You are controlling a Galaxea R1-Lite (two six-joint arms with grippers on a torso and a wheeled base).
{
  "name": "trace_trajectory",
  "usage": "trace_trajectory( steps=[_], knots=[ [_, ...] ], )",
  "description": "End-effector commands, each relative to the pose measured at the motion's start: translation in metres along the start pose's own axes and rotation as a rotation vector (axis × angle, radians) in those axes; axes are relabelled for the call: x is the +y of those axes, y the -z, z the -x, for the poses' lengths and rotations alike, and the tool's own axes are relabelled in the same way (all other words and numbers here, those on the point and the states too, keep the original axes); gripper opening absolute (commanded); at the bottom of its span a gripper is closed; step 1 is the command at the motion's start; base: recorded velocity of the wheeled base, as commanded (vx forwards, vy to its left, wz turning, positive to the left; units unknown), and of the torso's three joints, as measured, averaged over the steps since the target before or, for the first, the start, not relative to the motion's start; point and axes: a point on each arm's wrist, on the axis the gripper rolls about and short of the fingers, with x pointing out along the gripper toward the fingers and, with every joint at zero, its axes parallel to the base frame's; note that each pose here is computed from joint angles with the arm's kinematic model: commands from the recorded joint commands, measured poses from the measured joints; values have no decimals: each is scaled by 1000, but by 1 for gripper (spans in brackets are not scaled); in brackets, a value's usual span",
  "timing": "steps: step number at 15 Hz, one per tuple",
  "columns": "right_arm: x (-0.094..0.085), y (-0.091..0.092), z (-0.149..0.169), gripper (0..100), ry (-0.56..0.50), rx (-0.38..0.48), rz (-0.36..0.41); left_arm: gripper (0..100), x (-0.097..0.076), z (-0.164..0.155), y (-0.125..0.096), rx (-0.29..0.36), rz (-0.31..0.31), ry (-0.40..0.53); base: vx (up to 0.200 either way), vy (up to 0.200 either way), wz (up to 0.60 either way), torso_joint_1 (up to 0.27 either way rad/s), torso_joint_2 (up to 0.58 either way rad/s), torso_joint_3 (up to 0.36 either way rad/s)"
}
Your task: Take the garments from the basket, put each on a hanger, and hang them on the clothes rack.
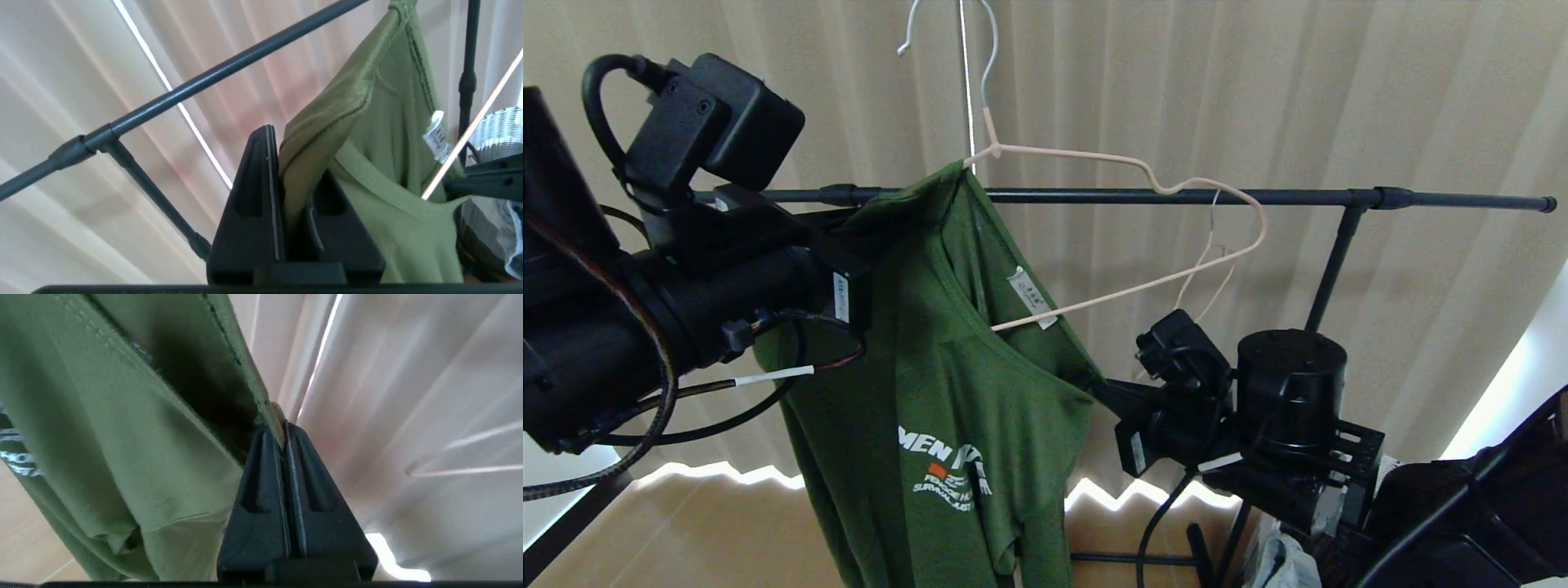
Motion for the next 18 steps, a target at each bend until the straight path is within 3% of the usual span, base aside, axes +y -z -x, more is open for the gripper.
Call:
trace_trajectory(
  steps=[1,6,10,14,18],
  knots=[
    [-10,-5,15,0,27,-18,-7,0,0,-1,1,4,-1,-1,0,0,0,0,0,0],
    [-53,-13,46,0,169,-50,-41,0,2,1,10,35,-19,-12,0,0,0,0,0,0],
    [-78,-22,49,0,255,-86,-59,0,3,5,25,88,-78,-17,0,0,0,0,0,0],
    [-86,-31,48,0,278,-119,-61,0,0,18,36,120,-203,-1,0,0,0,0,0,0],
    [-86,-40,47,0,276,-151,-59,0,-4,25,46,152,-267,18,0,0,0,0,0,0]
  ],
)
